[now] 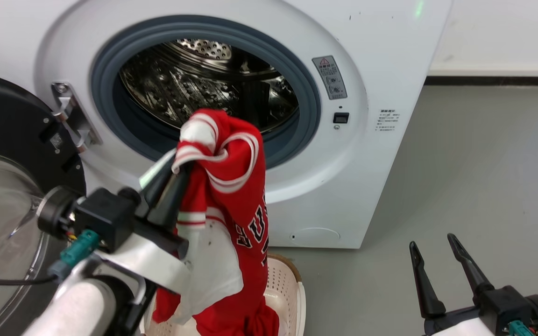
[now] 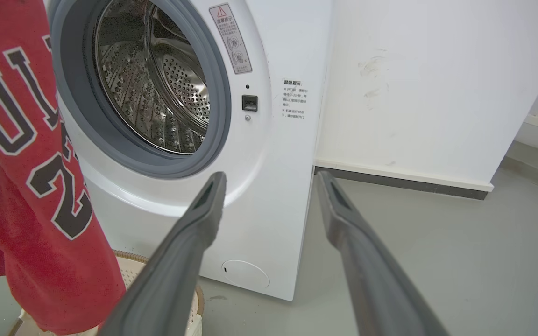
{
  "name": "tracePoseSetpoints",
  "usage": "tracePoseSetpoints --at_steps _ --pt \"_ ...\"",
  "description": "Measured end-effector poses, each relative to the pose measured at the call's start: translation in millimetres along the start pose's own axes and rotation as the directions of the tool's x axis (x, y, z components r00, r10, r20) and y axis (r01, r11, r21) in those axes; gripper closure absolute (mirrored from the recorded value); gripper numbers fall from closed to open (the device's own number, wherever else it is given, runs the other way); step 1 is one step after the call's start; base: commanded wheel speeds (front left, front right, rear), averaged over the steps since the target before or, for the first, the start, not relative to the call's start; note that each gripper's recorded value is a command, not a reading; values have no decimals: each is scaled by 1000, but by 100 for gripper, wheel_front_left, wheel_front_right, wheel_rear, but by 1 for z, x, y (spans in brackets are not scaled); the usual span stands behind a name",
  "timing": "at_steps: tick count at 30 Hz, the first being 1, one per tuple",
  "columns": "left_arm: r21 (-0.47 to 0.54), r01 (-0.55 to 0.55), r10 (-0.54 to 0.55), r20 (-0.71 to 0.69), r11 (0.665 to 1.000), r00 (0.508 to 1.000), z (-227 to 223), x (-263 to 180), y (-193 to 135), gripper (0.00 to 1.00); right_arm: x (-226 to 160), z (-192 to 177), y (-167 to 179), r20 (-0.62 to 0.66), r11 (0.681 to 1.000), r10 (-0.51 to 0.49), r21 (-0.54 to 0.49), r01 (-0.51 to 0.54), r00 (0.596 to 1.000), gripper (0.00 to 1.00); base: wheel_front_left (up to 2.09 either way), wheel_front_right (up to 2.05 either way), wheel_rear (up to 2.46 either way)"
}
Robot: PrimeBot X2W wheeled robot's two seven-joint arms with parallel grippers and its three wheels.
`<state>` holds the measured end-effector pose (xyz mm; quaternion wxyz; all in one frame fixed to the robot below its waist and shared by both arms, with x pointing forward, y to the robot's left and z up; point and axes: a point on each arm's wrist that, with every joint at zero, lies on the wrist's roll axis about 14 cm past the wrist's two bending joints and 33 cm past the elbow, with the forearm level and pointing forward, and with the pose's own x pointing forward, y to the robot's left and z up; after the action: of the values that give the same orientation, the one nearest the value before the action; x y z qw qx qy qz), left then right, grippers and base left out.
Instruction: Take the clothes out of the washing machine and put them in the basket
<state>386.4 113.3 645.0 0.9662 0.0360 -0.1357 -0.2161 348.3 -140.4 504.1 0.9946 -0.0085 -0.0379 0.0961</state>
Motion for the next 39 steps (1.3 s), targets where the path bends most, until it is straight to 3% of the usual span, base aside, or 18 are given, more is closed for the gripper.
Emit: tracePoseSetpoints --at_steps 5,9,14,15,21,25,33,39 --pt "-96 16 -31 -158 995 987 -61 -8 -15 100 7 -5 -8 -15 1000 -19 -1 19 1000 0 0 0 0" --pt "-196 31 -97 -340 980 935 -136 -23 -35 100 18 -14 -18 -35 999 -44 -7 43 998 0 0 0 0" --pt "-253 42 -174 -529 967 831 -215 -49 -50 100 30 -26 -29 -63 998 -68 -17 67 996 0 0 0 0" --pt "-281 29 -200 -606 959 770 -255 -57 -54 100 37 -33 -37 -77 996 -84 -24 83 993 0 0 0 0" --pt "-312 -12 -232 -730 950 642 -331 -65 -57 100 50 -52 -53 -117 993 -117 -33 114 986 0 0 0 0" --pt "-292 -1 -250 -821 956 514 -381 -79 -57 100 58 -68 -61 -149 991 -133 -36 129 980 0 0 0 0" --pt "-244 -16 -235 -947 970 218 -461 -119 -48 100 69 -103 -80 -217 985 -173 -50 166 961 0 0 0 0" --pt "-241 48 -244 -967 969 73 -499 -137 -59 100 72 -132 -90 -273 981 -192 -56 184 943 0 0 0 0"
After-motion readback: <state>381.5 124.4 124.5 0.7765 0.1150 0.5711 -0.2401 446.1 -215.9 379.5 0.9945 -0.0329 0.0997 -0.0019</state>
